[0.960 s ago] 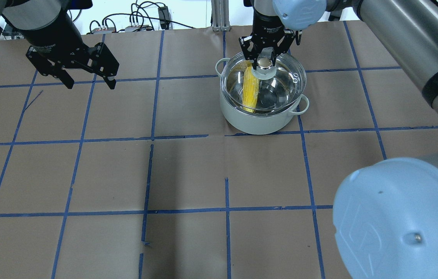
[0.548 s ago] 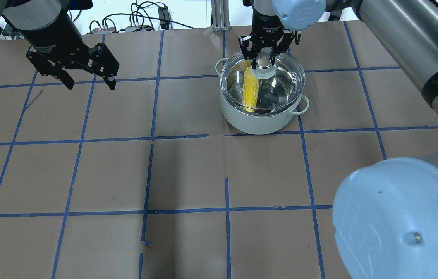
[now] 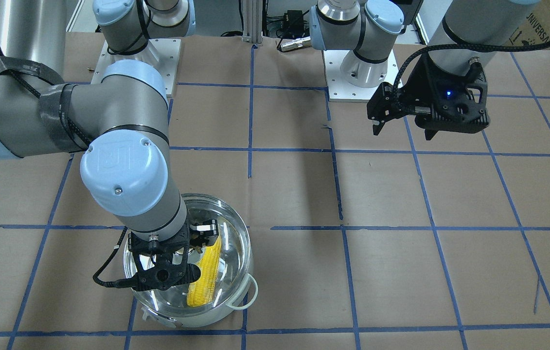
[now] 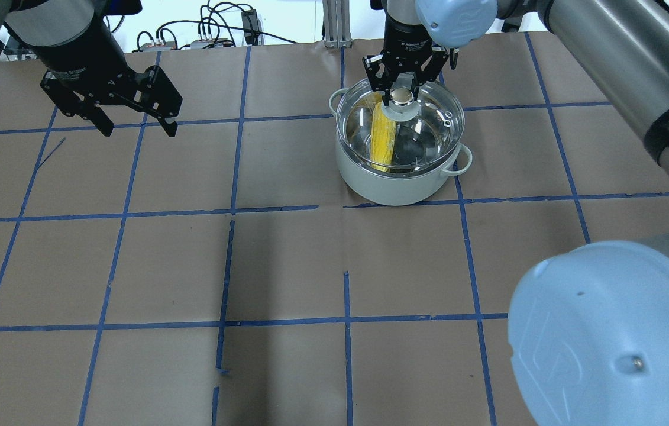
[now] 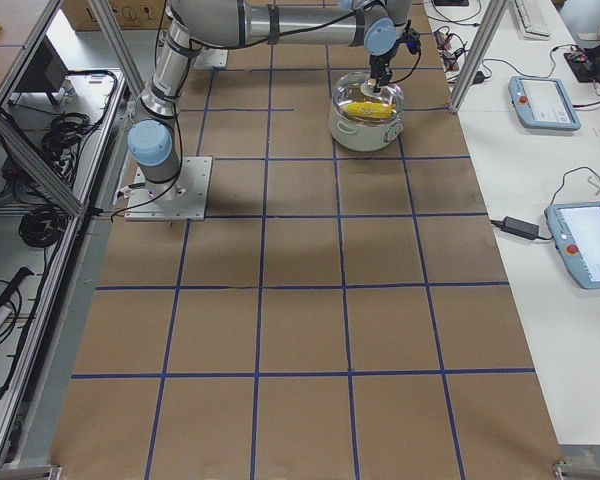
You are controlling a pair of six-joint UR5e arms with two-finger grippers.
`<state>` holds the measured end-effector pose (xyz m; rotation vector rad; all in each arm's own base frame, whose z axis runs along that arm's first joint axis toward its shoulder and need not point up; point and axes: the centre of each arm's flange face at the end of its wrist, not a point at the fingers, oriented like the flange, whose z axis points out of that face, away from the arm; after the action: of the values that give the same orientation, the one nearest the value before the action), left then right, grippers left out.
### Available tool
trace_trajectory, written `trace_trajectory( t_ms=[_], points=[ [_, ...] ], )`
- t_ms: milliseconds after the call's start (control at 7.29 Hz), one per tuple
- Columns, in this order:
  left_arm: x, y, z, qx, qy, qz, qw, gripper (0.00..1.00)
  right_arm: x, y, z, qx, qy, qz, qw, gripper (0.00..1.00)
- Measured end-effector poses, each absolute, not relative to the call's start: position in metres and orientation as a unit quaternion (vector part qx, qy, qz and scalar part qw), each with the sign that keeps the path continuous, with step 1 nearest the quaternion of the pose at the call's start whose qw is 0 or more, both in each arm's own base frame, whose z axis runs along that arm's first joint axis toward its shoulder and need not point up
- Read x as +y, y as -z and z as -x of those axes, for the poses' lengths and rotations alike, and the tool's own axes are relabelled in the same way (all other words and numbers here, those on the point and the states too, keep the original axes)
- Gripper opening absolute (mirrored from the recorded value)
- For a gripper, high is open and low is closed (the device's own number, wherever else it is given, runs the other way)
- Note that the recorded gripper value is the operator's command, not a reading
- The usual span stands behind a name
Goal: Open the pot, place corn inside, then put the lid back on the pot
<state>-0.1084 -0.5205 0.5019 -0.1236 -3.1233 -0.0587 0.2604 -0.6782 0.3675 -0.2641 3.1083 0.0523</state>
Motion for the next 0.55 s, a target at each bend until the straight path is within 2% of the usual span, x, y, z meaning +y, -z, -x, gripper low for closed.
trace_trajectory(
  t_ms=[274,411,548],
  points=[
    [-0.5206,-0.5021,0.1084,-0.999,0.019,0.04,0.008,1.0,-0.6781,-0.3671,-0.2603,0.996,-0.017,0.084,0.012,0.47],
    [-0.5205,-0.5019,0.1084,-0.999,0.019,0.04,0.008,1.0,-0.6782,-0.3673,-0.2604,0.996,-0.017,0.084,0.012,0.56],
    [-0.5205,-0.5017,0.1084,-0.999,0.019,0.04,0.008,1.0,-0.6783,-0.3675,-0.2605,0.996,-0.016,0.084,0.012,0.74]
  ],
)
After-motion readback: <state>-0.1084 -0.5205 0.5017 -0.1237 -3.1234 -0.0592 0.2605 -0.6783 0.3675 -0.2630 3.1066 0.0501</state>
